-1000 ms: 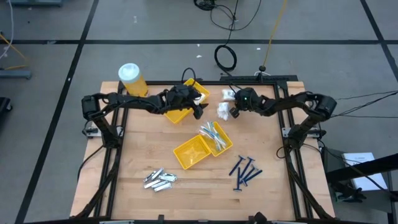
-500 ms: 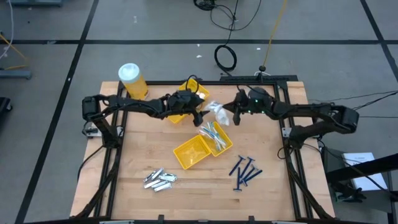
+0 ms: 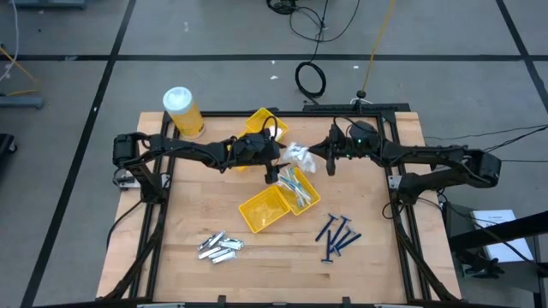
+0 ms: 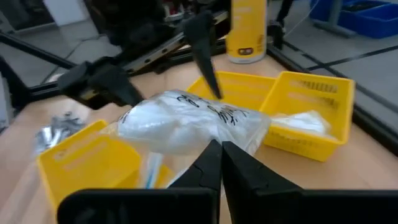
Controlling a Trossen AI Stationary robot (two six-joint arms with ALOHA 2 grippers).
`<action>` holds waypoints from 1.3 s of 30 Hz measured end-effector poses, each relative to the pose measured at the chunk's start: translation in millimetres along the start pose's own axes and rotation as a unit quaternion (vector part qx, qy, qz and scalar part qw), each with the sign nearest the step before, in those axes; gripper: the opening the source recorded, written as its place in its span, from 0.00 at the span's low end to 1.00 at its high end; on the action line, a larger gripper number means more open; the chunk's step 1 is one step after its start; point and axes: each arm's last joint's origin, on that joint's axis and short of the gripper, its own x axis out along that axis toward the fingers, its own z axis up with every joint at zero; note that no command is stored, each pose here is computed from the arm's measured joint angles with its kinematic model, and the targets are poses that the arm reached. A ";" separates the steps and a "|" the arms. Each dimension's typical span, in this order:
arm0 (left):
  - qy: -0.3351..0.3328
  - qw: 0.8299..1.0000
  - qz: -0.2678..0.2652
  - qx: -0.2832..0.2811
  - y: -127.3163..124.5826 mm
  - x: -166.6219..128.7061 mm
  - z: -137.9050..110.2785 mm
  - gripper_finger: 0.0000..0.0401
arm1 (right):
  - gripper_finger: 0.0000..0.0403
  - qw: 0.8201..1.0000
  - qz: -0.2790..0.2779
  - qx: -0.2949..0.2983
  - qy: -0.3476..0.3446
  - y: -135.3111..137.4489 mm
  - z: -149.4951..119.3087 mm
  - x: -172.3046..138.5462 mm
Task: Pick & Place Travel size toiletries
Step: Put the cotton pack into the top right yellow basket
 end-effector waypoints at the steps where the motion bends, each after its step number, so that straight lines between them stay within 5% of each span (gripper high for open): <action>1: 0.001 1.000 0.008 0.002 0.2 0.0 0.0 0.70 | 0.00 1.000 0.001 0.000 0.001 0.1 -0.1 0.0; 8: 0.007 0.999 0.034 0.036 -0.6 -0.3 0.5 0.55 | 0.00 1.000 0.000 0.002 0.001 0.0 -0.1 0.0; 18: 0.002 0.998 0.028 0.059 -6.2 -0.7 2.5 0.04 | 0.05 0.999 -0.030 0.010 0.025 -2.0 -5.4 -0.2; 25: 0.057 0.984 0.160 0.059 2.2 -2.4 -2.4 0.03 | 0.27 0.997 -0.043 0.006 0.055 -3.1 -11.6 -0.8; 31: 0.131 0.940 0.313 0.034 21.5 -6.9 -14.2 0.03 | 0.48 0.998 -0.045 0.008 0.051 -3.2 -10.7 -0.7; 34: 0.165 0.934 0.316 -0.005 33.8 -8.2 -26.5 0.04 | 0.53 0.997 -0.057 0.006 0.050 -3.9 -10.6 -0.8; 39: 0.181 0.947 0.238 -0.118 58.9 -8.5 -44.4 0.01 | 0.55 0.993 -0.112 0.002 0.047 -7.1 -10.4 -1.3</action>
